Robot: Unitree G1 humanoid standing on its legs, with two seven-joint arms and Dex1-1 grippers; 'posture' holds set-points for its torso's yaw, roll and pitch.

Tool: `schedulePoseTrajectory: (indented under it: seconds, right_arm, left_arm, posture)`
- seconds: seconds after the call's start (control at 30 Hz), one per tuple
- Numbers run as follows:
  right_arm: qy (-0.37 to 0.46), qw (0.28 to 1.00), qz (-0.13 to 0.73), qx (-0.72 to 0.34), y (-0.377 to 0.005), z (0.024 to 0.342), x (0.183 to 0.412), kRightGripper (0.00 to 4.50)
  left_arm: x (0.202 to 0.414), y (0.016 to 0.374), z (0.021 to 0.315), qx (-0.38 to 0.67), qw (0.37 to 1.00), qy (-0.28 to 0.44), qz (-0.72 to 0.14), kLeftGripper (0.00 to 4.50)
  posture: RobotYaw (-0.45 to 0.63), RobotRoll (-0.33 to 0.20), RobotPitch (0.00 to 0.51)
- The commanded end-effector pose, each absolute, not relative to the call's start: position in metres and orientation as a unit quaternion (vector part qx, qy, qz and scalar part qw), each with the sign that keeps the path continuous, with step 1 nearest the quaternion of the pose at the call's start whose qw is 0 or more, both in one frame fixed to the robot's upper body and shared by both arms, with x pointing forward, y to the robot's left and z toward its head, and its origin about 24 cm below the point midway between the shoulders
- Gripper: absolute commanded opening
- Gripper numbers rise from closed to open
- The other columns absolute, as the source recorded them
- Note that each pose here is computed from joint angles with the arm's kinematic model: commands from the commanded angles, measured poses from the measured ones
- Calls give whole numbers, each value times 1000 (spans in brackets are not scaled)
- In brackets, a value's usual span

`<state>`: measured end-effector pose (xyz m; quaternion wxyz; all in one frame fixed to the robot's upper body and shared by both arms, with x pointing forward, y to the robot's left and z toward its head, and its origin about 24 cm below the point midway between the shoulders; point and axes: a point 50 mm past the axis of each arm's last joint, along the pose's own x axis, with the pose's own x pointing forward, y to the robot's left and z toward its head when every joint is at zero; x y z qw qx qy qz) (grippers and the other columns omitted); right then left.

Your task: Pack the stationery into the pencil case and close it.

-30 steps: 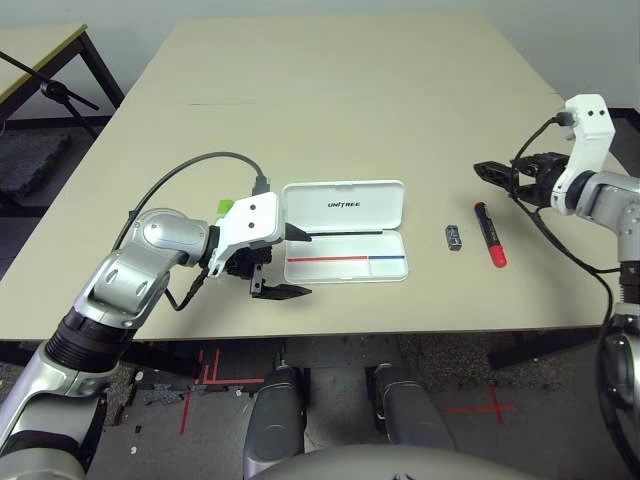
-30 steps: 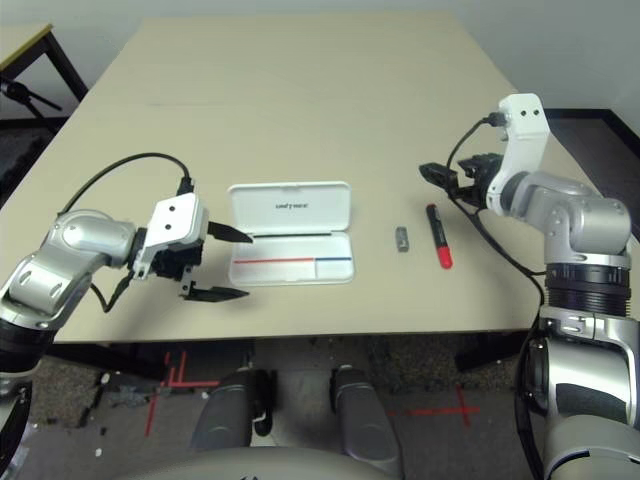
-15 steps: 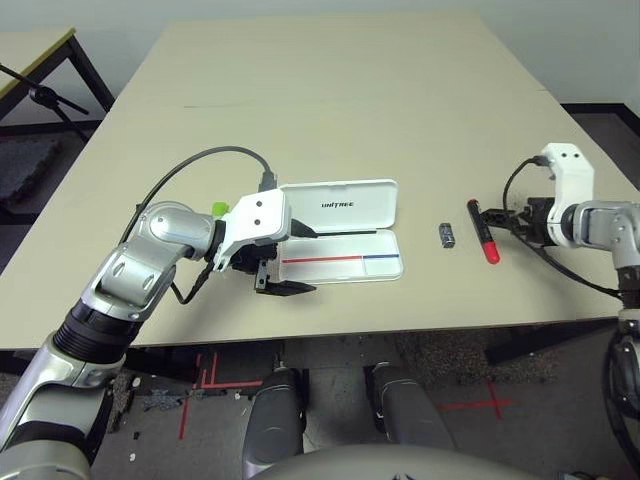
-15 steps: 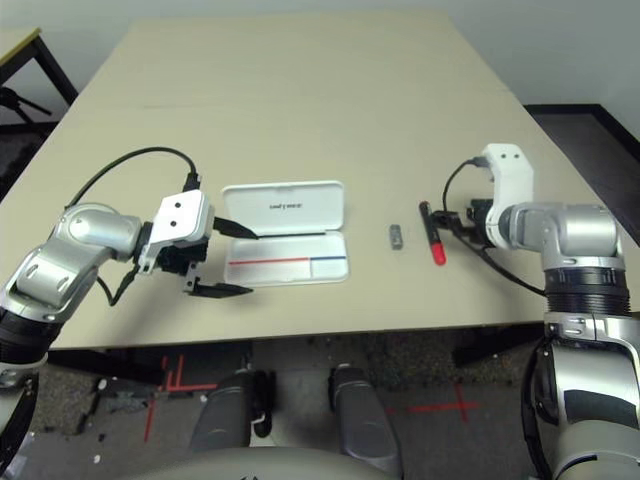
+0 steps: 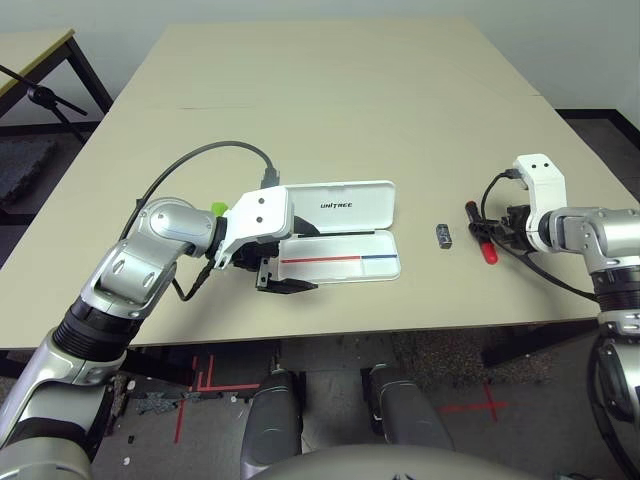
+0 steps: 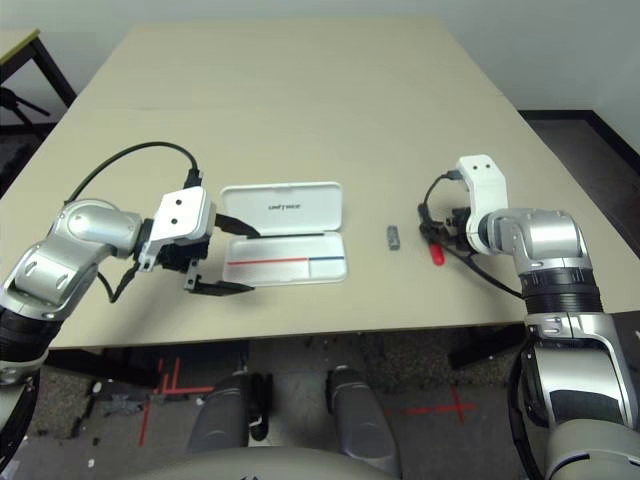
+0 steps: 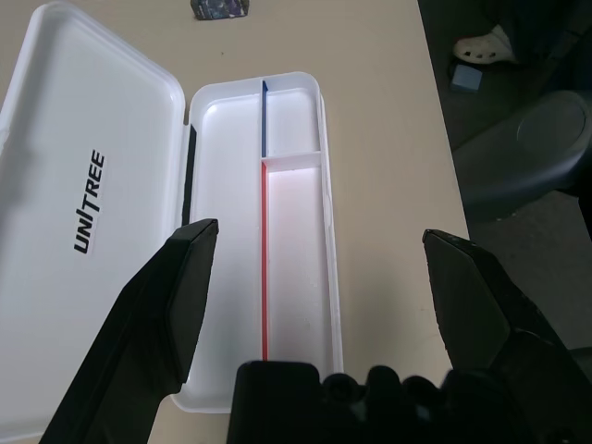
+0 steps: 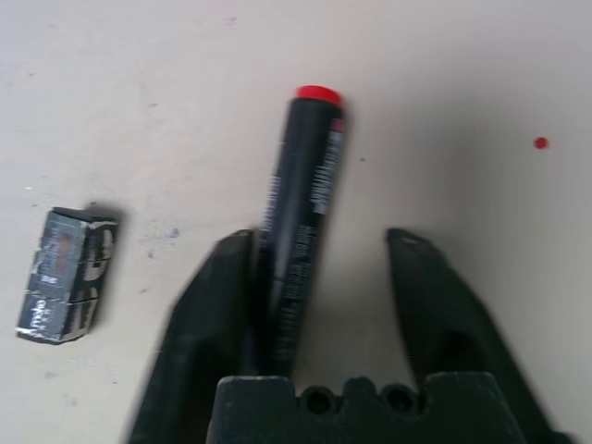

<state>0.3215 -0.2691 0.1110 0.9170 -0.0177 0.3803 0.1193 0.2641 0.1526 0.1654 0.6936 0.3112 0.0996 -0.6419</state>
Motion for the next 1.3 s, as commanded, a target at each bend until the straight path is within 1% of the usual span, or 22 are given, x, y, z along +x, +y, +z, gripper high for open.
schedulePoseTrajectory:
  seconds: [0.03, 0.1, 0.13, 0.27, 0.33, 0.47, 0.57, 0.7, 0.83, 1.0, 1.13, 1.2, 1.3]
  right_arm:
    - [386, 914, 122, -24, -272, 112, 324, 1284]
    - [377, 918, 123, -33, -274, 119, 327, 571]
    - [374, 919, 124, -35, -275, 122, 328, 488]
    - [339, 928, 146, -46, -277, 152, 334, 488]
    - [319, 927, 182, -79, -274, 166, 334, 488]
    - [267, 902, 304, -150, -258, 187, 327, 488]
    - [246, 848, 421, -205, -242, 198, 312, 488]
    - [243, 783, 514, -252, -229, 202, 301, 488]
    - [244, 731, 571, -284, -211, 200, 299, 488]
    - [235, 699, 603, -304, -183, 193, 306, 488]
    - [217, 693, 618, -301, -156, 190, 313, 488]
    - [207, 692, 631, -282, -142, 190, 314, 488]
    - [202, 681, 645, -283, -127, 184, 314, 488]
  left_arm:
    - [262, 150, 164, 314, 691, 109, -642, 4500]
    - [261, 149, 165, 315, 691, 109, -642, 4500]
    - [261, 149, 166, 315, 691, 109, -642, 4500]
    - [260, 152, 167, 322, 692, 114, -636, 4500]
    - [260, 155, 168, 324, 694, 117, -632, 4500]
    - [261, 162, 170, 328, 698, 122, -625, 4500]
    - [262, 168, 172, 331, 703, 126, -617, 4500]
    - [262, 172, 175, 332, 710, 129, -607, 4500]
    - [262, 176, 177, 334, 716, 133, -599, 4500]
    - [261, 176, 178, 335, 718, 135, -595, 4500]
    - [260, 178, 176, 337, 720, 140, -590, 4500]
    - [260, 177, 176, 336, 722, 140, -588, 4500]
    - [261, 176, 174, 334, 724, 139, -586, 4500]
  posture:
    - [-72, 0, 82]
    - [-72, 0, 82]
    - [-72, 0, 82]
    - [-68, 0, 81]
    - [-65, 0, 82]
    - [-60, 0, 82]
    - [-39, 0, 87]
    - [-26, 0, 88]
    - [-9, 0, 88]
    - [2, 0, 89]
    - [11, 0, 91]
    - [16, 0, 92]
    - [21, 0, 91]
